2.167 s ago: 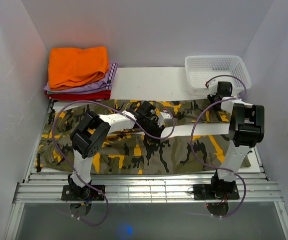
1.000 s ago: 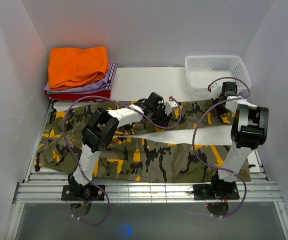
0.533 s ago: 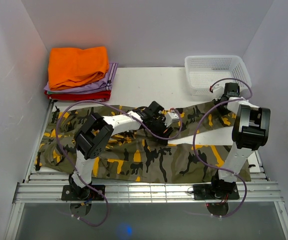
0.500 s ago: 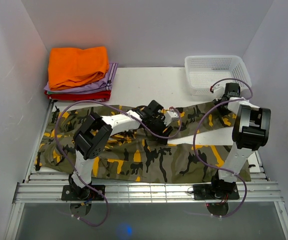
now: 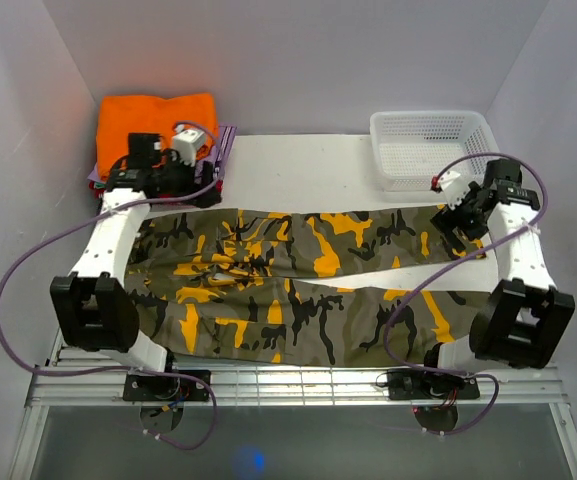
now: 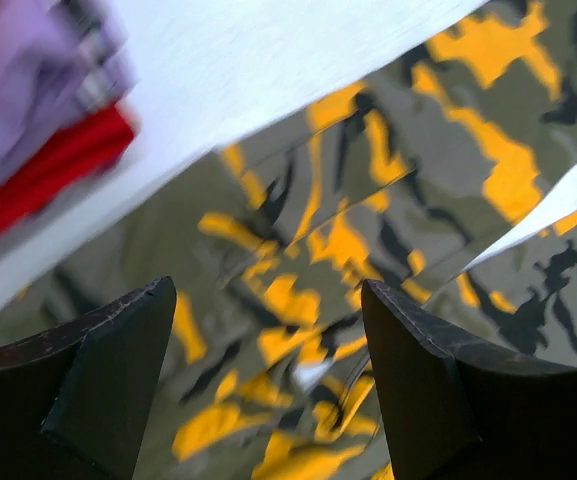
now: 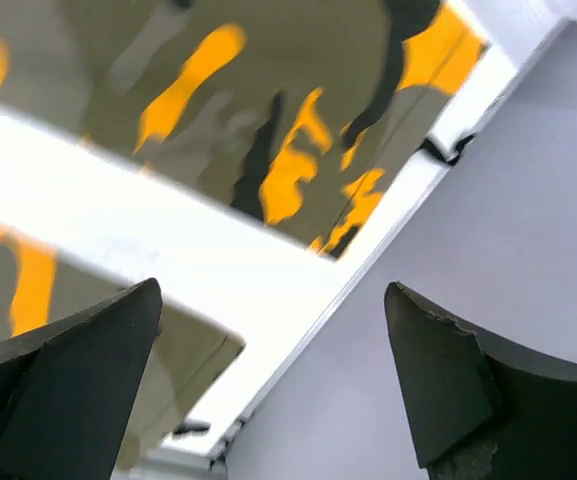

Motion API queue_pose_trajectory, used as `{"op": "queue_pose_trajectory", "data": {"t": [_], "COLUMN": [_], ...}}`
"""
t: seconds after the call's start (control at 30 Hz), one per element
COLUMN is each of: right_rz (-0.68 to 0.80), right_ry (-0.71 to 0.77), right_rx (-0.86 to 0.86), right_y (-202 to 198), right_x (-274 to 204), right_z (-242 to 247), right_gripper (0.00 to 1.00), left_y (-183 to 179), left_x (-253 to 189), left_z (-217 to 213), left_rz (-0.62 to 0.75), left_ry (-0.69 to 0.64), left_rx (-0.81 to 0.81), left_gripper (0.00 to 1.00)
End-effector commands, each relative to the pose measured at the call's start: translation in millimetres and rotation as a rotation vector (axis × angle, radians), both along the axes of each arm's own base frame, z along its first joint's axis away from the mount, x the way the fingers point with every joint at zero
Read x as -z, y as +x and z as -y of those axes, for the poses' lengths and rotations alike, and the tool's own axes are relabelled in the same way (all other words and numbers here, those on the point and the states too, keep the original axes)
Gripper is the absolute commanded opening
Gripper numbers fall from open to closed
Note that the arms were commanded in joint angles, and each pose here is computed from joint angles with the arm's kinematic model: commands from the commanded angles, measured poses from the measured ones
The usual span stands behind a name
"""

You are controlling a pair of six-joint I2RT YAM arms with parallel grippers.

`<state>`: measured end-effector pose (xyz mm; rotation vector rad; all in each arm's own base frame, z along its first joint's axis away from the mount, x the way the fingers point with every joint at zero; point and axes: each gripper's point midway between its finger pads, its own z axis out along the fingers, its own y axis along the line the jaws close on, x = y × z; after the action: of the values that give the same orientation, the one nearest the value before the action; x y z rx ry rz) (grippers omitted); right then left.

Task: Fold and stack the trousers
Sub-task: Flatten the trousers out

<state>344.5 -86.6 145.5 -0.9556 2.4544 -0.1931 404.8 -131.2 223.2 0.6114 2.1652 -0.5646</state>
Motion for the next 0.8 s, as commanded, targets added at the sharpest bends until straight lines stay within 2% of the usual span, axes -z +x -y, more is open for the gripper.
{"op": "queue_pose_trajectory", "data": {"t": [0.0,0.07,0.1,0.17,0.23,0.27,0.33,0.4,0.57,0.77], "right_rz": [-0.364,-0.413,-0.471,-0.501,-0.59,-0.571,-0.627,-0.612,-0.525,-0.474], "right_ry": [0.074,0.075,0.084,0.083,0.072,0.044,-0.012,-0.046,-0.121,-0.197], "right_rx": [-0.142,-0.151,-0.151,-0.148,-0.142,-0.135,-0.107,-0.068,-0.004,0.038], "right_y": [-111,-133,-153,-163,-185,-179,-188,-180,-142,-103], "right_x": [42,54,68,84,111,123,147,166,172,167], "right_z": [-27,-30,-33,-34,-32,-27,-16,-9,11,40], "right_gripper": [0.95,0.87,0.82,0.78,0.72,0.7,0.66,0.63,0.59,0.59], "left_y": [-61,-68,-82,-92,-111,-118,-138,-149,-167,-163], "left_x": [35,46,56,67,84,91,112,122,142,152], "left_z": [-51,-100,-109,-142,-155,-169,-176,-188,-199,-202], "left_rz": [-0.191,-0.212,-0.265,-0.282,-0.338,-0.342,-0.401,-0.416,-0.448,-0.462], "left_ry": [0.03,0.044,0.042,0.064,0.082,0.098,0.108,0.099,0.096,0.087], "left_rx": [-0.024,-0.112,-0.118,-0.161,-0.161,-0.179,-0.192,-0.218,-0.25,-0.269], "left_gripper": [0.85,0.85,0.84,0.83,0.81,0.81,0.8,0.8,0.79,0.79]}}
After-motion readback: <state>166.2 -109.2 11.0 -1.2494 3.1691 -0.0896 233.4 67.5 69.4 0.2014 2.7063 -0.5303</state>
